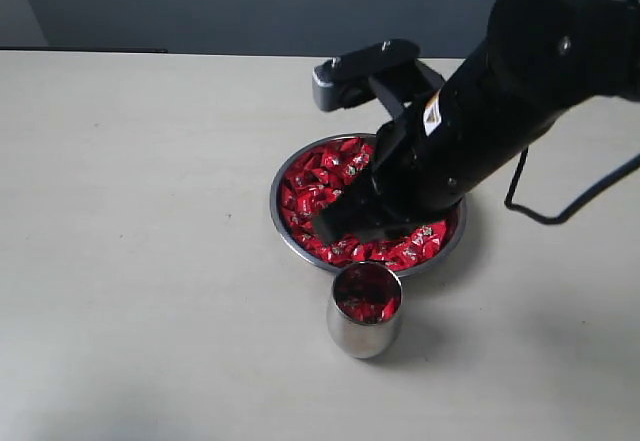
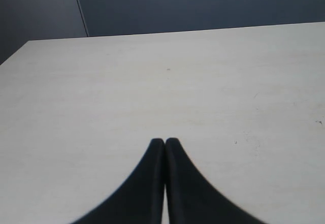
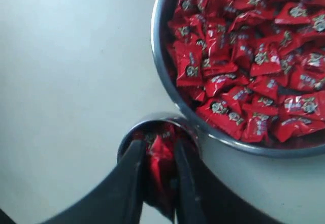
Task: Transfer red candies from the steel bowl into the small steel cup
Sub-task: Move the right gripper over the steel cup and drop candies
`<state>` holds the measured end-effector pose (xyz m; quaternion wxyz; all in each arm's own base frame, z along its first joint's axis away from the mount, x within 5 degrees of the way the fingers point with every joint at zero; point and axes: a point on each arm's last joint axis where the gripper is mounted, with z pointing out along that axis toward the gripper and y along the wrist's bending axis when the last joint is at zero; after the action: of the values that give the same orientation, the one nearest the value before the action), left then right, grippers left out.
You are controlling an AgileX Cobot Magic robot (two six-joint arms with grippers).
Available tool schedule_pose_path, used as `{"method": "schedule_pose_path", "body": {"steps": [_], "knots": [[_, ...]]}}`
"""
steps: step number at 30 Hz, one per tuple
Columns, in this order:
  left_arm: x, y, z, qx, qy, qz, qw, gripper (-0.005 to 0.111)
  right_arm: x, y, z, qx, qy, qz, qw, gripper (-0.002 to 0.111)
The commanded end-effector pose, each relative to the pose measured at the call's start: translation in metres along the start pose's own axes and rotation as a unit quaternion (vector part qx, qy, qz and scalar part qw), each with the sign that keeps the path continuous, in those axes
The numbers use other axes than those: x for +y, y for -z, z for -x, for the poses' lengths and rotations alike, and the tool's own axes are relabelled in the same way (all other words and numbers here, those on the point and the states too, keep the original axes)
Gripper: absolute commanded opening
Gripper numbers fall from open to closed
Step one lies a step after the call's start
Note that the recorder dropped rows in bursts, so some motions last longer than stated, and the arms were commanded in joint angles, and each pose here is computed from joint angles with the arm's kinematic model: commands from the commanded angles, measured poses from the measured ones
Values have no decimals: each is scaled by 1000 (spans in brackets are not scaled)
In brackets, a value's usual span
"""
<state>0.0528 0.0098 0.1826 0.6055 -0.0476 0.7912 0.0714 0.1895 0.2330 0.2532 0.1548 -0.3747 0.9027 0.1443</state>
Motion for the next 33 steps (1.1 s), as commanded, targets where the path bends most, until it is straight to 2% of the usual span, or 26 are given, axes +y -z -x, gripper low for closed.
{"method": "schedule_pose_path", "body": {"steps": [1,10,18,28,30,33], "knots": [[0,0,0,-6,0,1,1000,0,3,-13,-14,6,5,0,1000,-1],[0,0,0,-6,0,1,1000,0,1,-19,-15,-8,7,-5,1000,-1],[0,0,0,-6,0,1,1000,0,-1,-42,-17,30,0,-6,1000,-1],[0,0,0,-6,0,1,1000,0,-2,-45,-17,33,-1,-6,999,-1],[0,0,0,-6,0,1,1000,0,-2,-45,-17,33,-1,-6,999,2],[0,0,0,-6,0,1,1000,0,-2,-45,-17,33,-1,-6,999,19]]}}
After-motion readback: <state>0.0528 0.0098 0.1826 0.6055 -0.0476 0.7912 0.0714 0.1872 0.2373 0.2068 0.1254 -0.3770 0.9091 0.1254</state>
